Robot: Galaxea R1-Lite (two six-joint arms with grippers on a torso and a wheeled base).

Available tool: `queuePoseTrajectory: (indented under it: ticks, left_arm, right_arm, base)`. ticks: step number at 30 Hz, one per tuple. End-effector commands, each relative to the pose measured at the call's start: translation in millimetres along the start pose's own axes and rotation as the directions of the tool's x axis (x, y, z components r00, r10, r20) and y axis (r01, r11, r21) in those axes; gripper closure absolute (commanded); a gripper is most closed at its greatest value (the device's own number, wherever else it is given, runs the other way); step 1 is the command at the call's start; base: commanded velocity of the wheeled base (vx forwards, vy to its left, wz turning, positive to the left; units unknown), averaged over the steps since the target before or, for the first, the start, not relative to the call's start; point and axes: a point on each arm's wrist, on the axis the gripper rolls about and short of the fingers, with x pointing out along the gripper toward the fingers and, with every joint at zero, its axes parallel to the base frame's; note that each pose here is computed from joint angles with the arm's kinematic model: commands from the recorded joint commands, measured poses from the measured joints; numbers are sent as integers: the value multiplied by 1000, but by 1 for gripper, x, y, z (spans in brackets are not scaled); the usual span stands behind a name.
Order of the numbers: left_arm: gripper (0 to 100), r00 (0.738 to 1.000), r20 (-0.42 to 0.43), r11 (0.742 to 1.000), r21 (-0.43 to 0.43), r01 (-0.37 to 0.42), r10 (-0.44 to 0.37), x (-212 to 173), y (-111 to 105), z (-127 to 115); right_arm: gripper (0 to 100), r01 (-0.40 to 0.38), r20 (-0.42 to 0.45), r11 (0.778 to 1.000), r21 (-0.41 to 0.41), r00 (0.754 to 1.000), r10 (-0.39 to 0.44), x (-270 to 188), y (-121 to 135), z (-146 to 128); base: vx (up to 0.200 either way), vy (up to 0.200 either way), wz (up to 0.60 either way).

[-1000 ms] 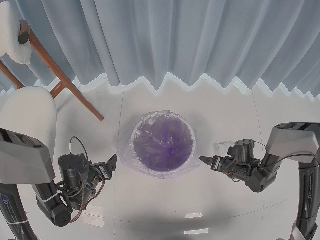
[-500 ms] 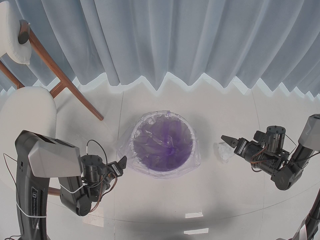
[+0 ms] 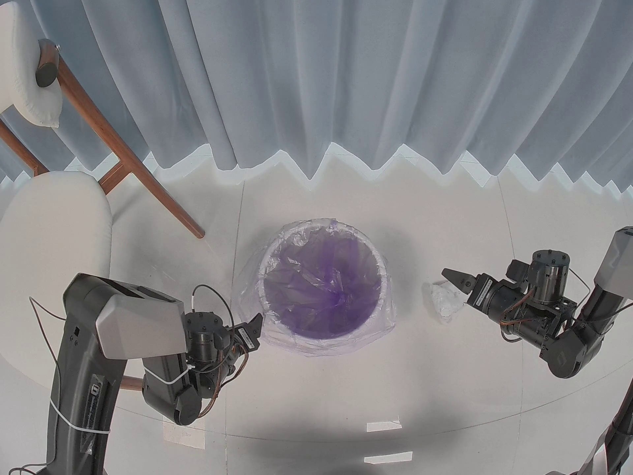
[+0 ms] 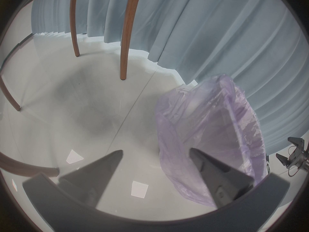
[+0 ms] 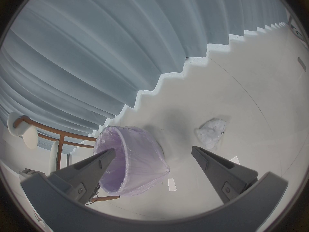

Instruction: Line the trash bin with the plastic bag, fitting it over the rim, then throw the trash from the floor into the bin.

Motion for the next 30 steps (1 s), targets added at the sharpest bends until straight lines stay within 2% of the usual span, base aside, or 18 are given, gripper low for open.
queuePoseTrajectory:
  ticks: [1,4,7,8,15,25,26,30]
  left_arm:
    - [100,1000,-21,1000,8,-12,13,3,4,-10]
    - [100,1000,-19,1000,19,-18,19,8,7,-13]
    - [100,1000,0,996,90,-24,24,24,11,-22]
    - [100,1000,0,996,90,-24,24,24,11,-22]
    - [100,997,-56,973,226,-41,54,39,4,-23]
    - [100,997,-54,967,251,-44,59,33,5,-26]
    - [0,997,-54,967,251,-44,59,33,5,-26]
    - [0,1000,-20,969,248,-17,22,9,3,-22]
  right_arm:
    - [0,9,-12,1000,0,1000,-9,1,-2,-3]
    - [0,13,-17,1000,1,1000,-13,1,-3,-5]
    - [0,14,-20,1000,1,1000,-14,0,-4,-6]
    - [0,14,-20,1000,1,1000,-14,0,-4,-6]
    - [0,8,-15,1000,-7,1000,-8,2,-2,-5]
    - [0,35,-35,999,2,999,-35,0,-6,-12]
    - [0,35,-35,999,2,999,-35,0,-6,-12]
    - [0,45,-25,999,3,999,-44,-3,-8,-12]
  base:
    - [0,0,0]
    - [0,0,0]
    - [0,0,0]
    - [0,0,0]
    - [0,0,0]
    - [0,0,0]
    - [0,0,0]
    - [0,0,0]
